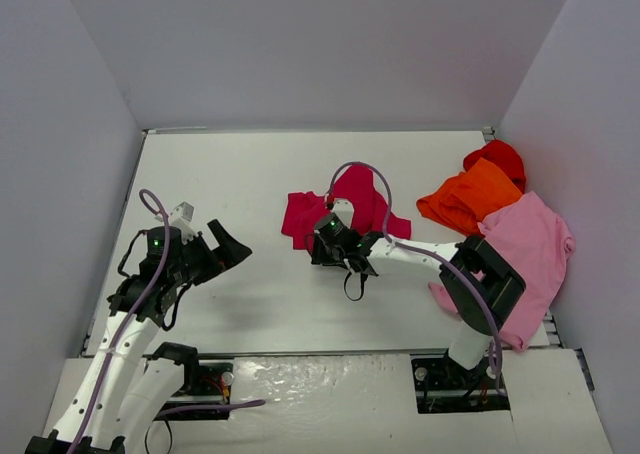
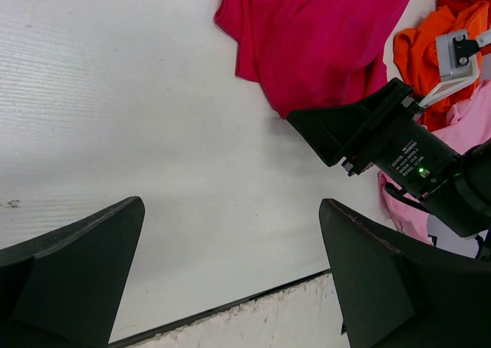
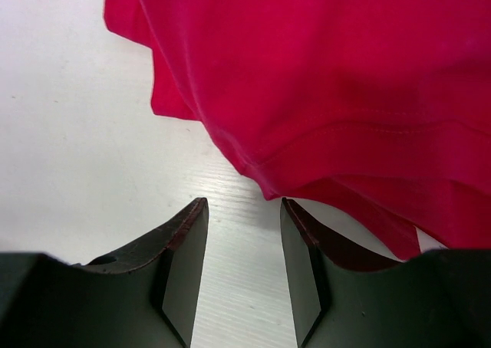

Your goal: Fold and stack the t-shirts

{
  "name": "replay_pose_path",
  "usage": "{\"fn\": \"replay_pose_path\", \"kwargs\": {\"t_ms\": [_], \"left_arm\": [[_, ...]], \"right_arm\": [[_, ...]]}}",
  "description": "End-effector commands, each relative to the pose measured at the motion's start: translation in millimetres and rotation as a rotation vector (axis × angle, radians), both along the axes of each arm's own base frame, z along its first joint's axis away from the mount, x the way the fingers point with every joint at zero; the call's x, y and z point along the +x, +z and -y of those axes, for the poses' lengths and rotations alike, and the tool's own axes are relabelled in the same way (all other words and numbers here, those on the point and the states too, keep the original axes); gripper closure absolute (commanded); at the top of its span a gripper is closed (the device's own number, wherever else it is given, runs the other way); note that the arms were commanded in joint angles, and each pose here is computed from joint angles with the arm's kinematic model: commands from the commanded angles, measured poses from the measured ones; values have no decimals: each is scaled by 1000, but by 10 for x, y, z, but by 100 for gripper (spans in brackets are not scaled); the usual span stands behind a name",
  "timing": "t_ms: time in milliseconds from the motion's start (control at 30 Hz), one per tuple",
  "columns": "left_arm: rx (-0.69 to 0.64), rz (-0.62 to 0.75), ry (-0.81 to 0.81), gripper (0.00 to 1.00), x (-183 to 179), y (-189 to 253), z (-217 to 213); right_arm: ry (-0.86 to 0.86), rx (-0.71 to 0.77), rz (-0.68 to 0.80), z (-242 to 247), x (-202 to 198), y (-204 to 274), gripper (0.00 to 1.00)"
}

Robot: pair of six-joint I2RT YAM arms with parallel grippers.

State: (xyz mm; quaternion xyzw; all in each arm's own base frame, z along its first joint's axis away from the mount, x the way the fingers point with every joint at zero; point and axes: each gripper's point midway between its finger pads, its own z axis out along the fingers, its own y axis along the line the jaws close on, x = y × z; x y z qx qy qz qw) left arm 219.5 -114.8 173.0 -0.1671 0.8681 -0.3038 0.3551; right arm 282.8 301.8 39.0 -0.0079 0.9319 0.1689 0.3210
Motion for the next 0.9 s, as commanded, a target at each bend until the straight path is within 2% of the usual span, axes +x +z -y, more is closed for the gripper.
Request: {"fn": "replay_pose_path", "kwargs": {"t_ms": [0, 467, 533, 600, 700, 733, 867], "left_arm": [[-28, 60, -14, 3, 74, 155, 64], [-24, 43, -8, 3, 68, 99, 52], [-19, 39, -4, 3, 71, 88, 44], [-14, 37, -2, 3, 74, 87, 36], [-11, 42, 1, 3, 97, 91, 34], [-10, 44, 3, 3, 108, 94, 33], [-5, 48, -1, 3, 196, 72, 46]], "right_arm": [[-37, 12, 52, -11, 111, 140, 60], [-38, -21, 65, -51, 291, -33, 62], [-37, -26, 64, -61, 307, -61, 68], [-29, -21, 63, -88, 312, -53, 83], [-18, -16, 67, -106, 313, -18, 94], [-15, -15, 71, -108, 313, 8, 96], [-24, -23, 97, -53, 327, 125, 95]]}}
